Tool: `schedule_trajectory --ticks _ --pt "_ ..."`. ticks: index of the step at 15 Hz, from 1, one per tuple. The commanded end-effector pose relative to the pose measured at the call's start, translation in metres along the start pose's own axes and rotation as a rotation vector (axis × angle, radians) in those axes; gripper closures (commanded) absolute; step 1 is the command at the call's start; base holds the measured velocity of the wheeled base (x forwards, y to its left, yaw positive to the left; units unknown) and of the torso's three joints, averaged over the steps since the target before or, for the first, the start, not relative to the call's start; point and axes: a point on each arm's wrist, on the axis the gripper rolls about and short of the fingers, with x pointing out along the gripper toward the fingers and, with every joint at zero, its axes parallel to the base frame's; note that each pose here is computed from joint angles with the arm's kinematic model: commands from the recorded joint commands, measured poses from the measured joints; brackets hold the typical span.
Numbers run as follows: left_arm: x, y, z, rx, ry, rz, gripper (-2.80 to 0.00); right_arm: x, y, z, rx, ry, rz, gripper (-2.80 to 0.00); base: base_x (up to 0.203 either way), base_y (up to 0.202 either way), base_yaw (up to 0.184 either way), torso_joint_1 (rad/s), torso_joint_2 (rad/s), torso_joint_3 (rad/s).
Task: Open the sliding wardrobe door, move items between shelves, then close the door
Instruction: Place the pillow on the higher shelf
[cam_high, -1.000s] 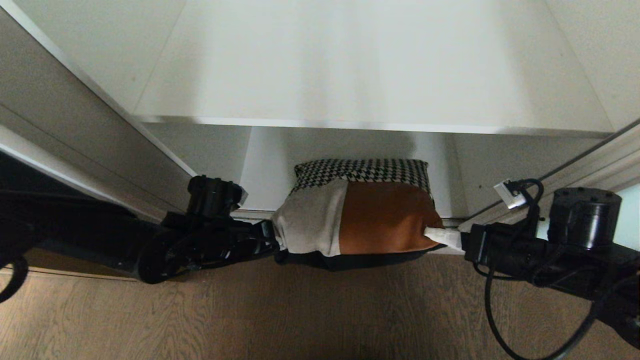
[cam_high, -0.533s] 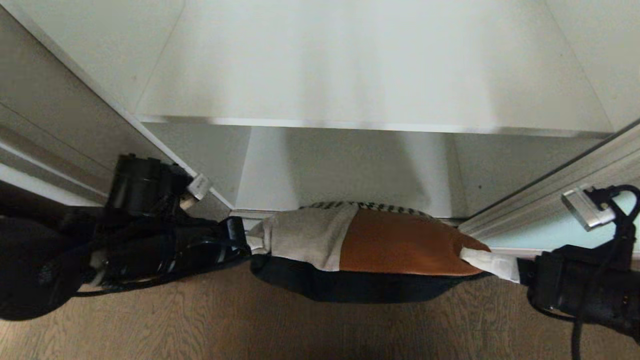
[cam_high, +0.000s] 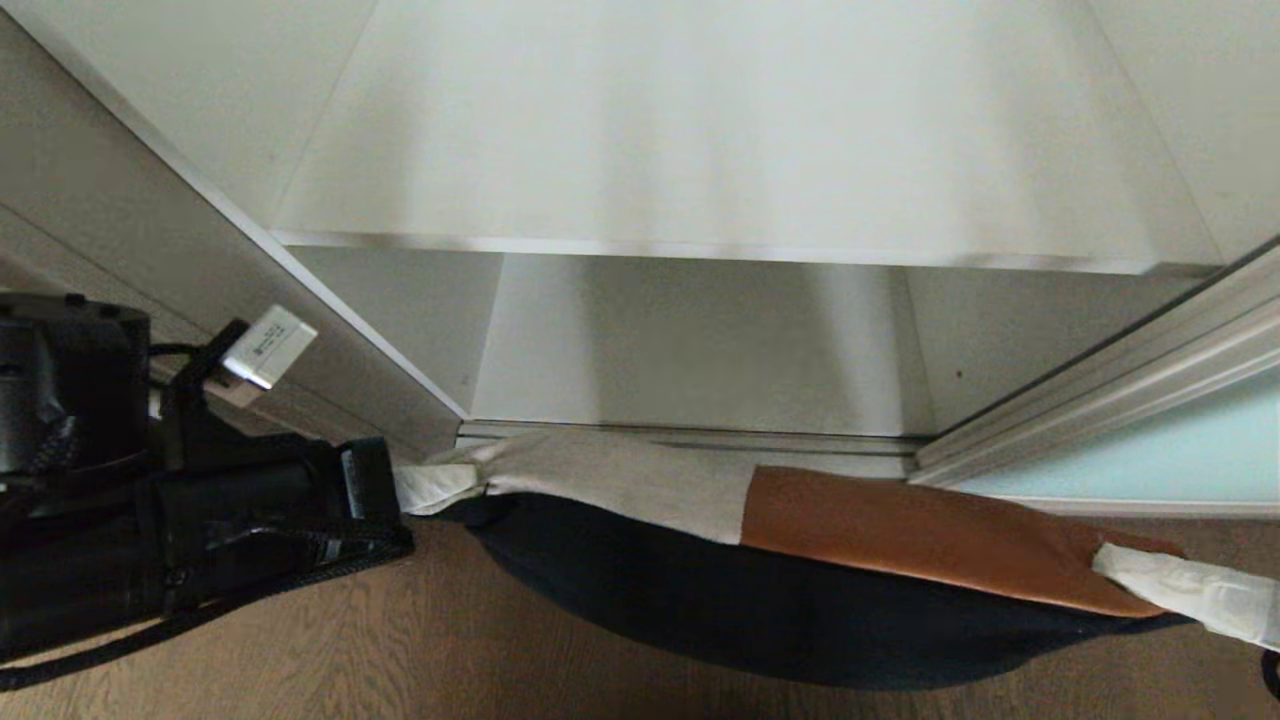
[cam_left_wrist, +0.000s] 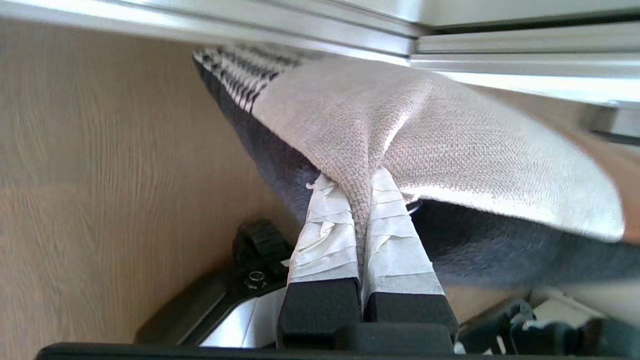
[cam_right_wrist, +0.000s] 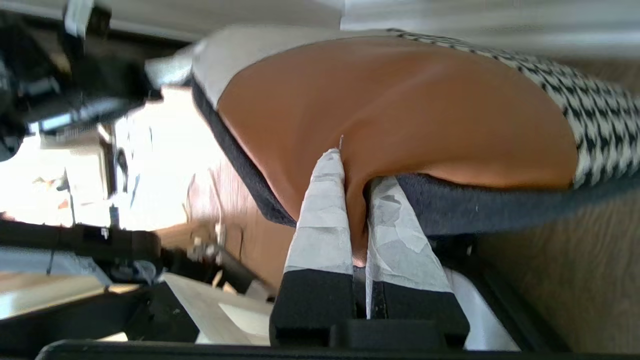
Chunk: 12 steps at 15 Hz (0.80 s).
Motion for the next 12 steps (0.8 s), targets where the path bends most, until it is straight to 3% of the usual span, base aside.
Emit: schedule_trajectory --ticks 1,4,8,12 --pt "-0.014 -0.001 -0.008 0.025 -0.007 -0.026 0.0 -0.017 0.003 -0.001 -0.014 -0.073 -0.006 0.0 0.0 0.0 0.0 0.0 0.0 0.0" --pt "-0.013 0.001 -0.017 0.036 0.037 -0.055 0.0 -0.02 -0.002 -0.011 -0.009 -0.06 -0.007 0.0 0.0 0.0 0.0 0.0 0.0 0.0" --pt "-0.011 0.0 -0.015 0.048 -0.008 -0.088 0.0 -0.017 -0.001 -0.011 0.004 -0.029 0.029 0.0 0.0 0.0 0.0 0.0 0.0 0.0" --pt "-0.011 -0.008 -0.014 0.065 0.009 -0.155 0.0 -0.013 0.011 -0.006 -0.013 0.033 0.125 0.0 0.0 0.0 0.0 0.0 0.0 0.0"
